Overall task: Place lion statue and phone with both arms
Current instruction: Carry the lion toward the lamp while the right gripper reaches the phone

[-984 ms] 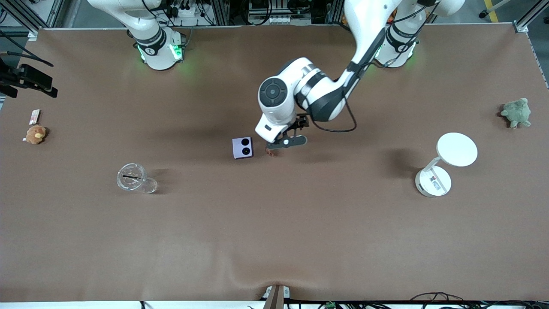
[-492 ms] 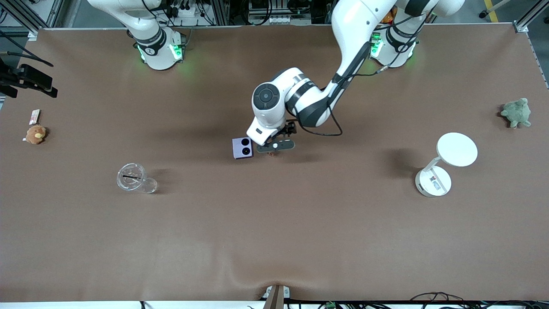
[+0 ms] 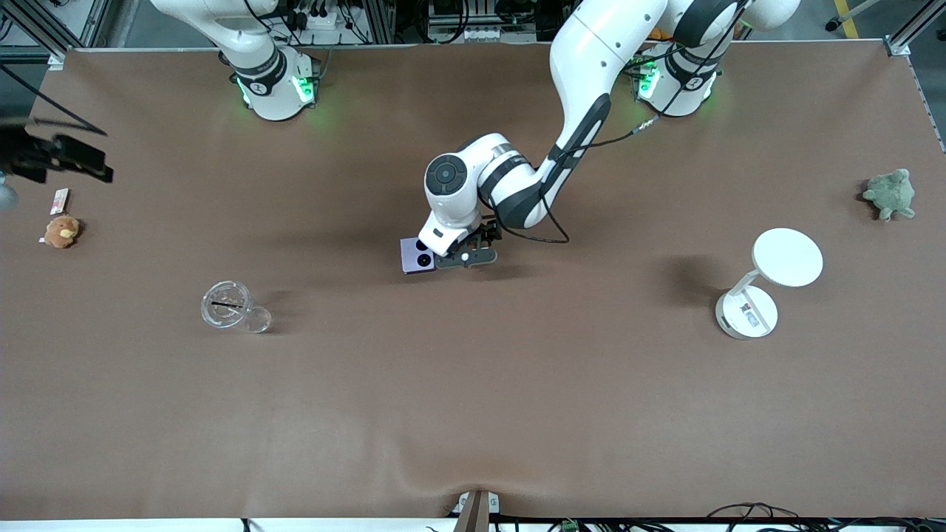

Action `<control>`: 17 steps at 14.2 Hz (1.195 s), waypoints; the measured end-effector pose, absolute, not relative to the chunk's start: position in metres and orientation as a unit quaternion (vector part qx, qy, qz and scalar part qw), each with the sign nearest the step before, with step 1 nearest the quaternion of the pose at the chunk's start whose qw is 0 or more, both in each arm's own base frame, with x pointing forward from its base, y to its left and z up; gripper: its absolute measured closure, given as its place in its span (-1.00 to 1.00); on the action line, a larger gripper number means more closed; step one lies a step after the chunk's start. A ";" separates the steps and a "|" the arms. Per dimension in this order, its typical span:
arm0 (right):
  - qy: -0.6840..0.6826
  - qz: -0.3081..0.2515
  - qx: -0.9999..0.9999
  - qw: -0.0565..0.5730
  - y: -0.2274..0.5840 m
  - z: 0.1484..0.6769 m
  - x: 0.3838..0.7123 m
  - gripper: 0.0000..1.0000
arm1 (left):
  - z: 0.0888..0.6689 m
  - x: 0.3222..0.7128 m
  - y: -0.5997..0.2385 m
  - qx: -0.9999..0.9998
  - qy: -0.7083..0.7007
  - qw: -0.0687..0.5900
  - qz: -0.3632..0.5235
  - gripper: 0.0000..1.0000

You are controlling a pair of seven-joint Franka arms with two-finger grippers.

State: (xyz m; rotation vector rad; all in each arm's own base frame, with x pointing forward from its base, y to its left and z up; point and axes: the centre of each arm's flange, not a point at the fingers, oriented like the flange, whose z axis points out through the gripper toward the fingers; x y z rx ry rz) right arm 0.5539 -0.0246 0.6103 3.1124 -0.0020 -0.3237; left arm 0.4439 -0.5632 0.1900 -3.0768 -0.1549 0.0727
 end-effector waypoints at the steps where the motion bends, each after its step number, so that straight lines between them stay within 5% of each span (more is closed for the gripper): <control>1: -0.001 -0.114 0.993 0.009 -0.025 0.598 0.560 -1.00 | 0.190 0.445 -0.563 -0.998 -0.054 0.029 0.022 -0.68; 5: 0.000 -0.143 0.990 0.010 -0.024 0.566 0.574 -1.00 | 0.193 0.448 -0.565 -0.998 -0.062 0.026 0.019 0.19; 6: 0.002 -0.147 0.989 0.009 -0.022 0.565 0.574 -1.00 | 0.195 0.449 -0.565 -0.998 -0.064 0.025 0.018 0.27; 11: 0.004 -0.155 0.987 -0.032 0.017 0.565 0.572 -1.00 | 0.238 0.482 -0.556 -0.995 -0.097 -0.002 -0.008 0.27; 17: 0.003 -0.173 0.982 -0.081 0.058 0.543 0.581 -1.00 | 0.332 0.612 -0.382 -0.984 -0.174 0.030 -0.001 0.27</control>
